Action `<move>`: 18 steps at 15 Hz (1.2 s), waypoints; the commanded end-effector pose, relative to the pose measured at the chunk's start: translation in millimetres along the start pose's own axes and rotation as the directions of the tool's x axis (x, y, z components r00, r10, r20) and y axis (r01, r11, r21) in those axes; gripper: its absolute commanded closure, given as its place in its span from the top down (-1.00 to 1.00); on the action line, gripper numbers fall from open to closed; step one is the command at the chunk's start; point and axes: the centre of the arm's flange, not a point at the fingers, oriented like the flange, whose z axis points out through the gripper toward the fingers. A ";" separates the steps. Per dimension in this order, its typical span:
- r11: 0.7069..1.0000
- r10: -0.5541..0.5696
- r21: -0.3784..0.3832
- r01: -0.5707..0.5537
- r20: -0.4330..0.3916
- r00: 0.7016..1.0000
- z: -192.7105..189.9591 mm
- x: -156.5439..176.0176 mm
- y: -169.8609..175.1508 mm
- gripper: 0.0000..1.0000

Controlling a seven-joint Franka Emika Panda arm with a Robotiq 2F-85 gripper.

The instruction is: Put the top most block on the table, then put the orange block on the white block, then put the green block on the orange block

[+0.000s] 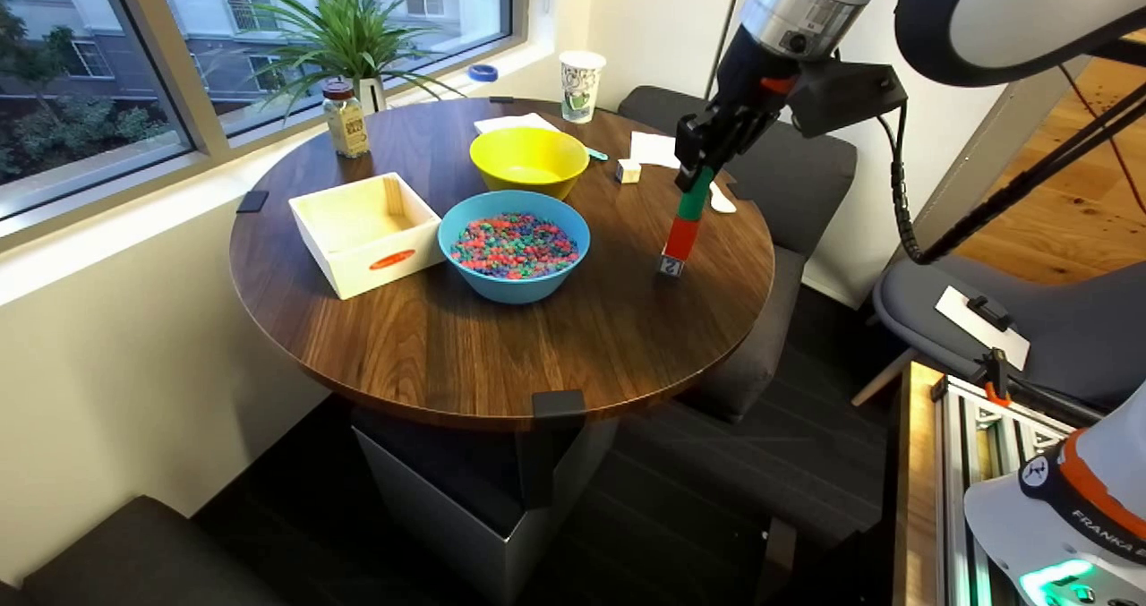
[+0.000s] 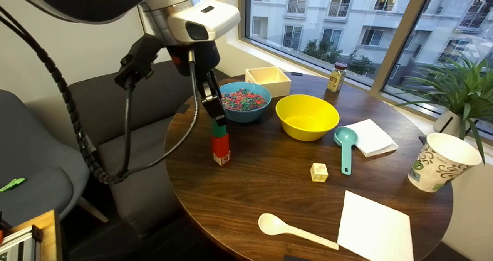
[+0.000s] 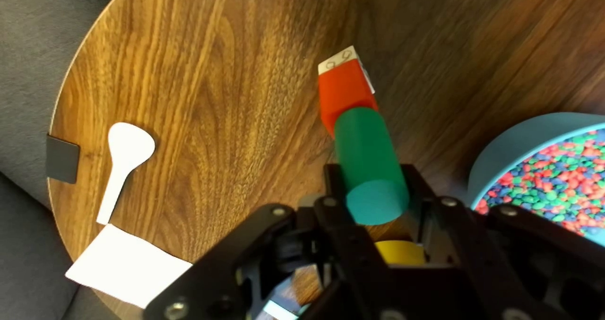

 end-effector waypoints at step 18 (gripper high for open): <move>1.000 -0.021 0.005 0.021 0.026 0.999 3.7 3.4 -1.1 0.20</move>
